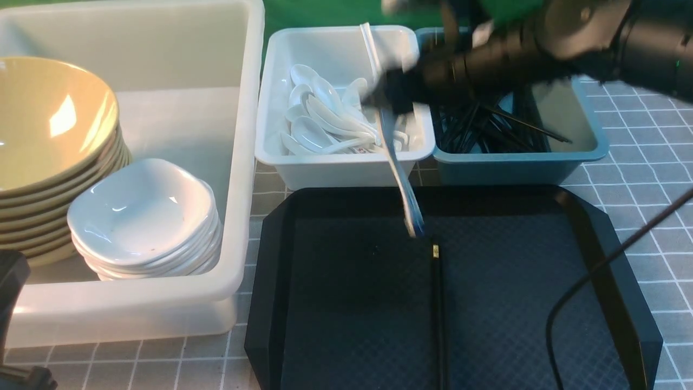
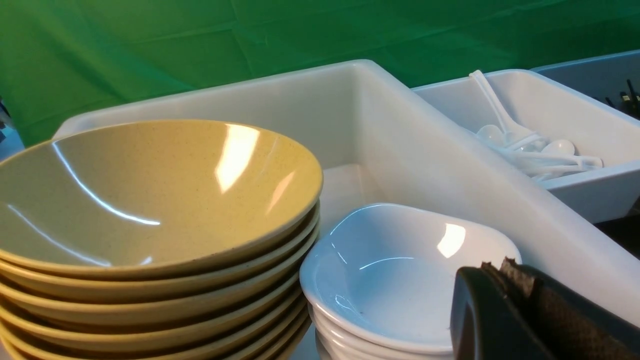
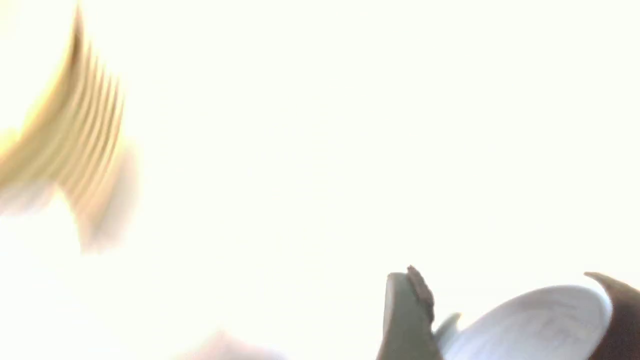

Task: On grey table put chopsticks spoon bowls plates into blue grey white boxes.
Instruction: 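Place the white spoon into the bin of spoons with the right gripper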

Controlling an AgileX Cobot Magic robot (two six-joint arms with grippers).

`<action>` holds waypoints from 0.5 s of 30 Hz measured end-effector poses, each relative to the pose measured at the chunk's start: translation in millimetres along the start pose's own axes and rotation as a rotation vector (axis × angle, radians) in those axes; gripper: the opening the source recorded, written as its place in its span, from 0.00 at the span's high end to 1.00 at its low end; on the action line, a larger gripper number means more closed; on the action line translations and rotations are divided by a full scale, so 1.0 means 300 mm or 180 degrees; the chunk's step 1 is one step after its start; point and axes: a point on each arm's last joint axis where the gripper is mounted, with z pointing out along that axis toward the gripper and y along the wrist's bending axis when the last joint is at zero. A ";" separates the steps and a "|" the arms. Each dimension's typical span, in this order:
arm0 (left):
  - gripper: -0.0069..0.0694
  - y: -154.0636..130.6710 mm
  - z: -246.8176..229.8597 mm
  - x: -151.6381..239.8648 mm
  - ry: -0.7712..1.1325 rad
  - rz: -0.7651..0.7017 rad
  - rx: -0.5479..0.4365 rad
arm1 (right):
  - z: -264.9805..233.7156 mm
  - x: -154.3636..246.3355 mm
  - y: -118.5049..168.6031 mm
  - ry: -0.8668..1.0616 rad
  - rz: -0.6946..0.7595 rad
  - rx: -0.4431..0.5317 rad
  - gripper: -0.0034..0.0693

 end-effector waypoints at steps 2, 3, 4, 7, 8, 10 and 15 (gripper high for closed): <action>0.92 0.000 0.000 0.000 0.0000 0.0000 0.0000 | 0.018 -0.033 -0.012 -0.0265 -0.0061 0.0105 0.36; 0.92 0.000 0.000 0.000 0.0000 -0.0001 0.0000 | 0.049 -0.064 -0.028 -0.0510 -0.0184 0.0220 0.36; 0.92 0.000 0.000 0.000 0.0000 -0.0001 0.0000 | 0.076 -0.079 -0.039 -0.0631 -0.0254 0.0286 0.36; 0.92 0.000 0.000 0.001 0.0007 -0.0001 0.0002 | 0.165 -0.083 -0.057 -0.0704 -0.0346 0.0323 0.37; 0.92 0.000 0.000 0.001 0.0014 -0.0001 0.0003 | 0.186 -0.078 -0.060 -0.0674 -0.0357 0.0305 0.37; 0.92 -0.001 0.000 0.003 0.0028 -0.0001 0.0006 | 0.222 -0.066 -0.061 -0.0581 -0.0438 0.0252 0.36; 0.92 -0.001 0.000 0.007 0.0069 -0.0001 0.0014 | 0.193 -0.056 -0.045 -0.0009 -0.0403 -0.0101 0.26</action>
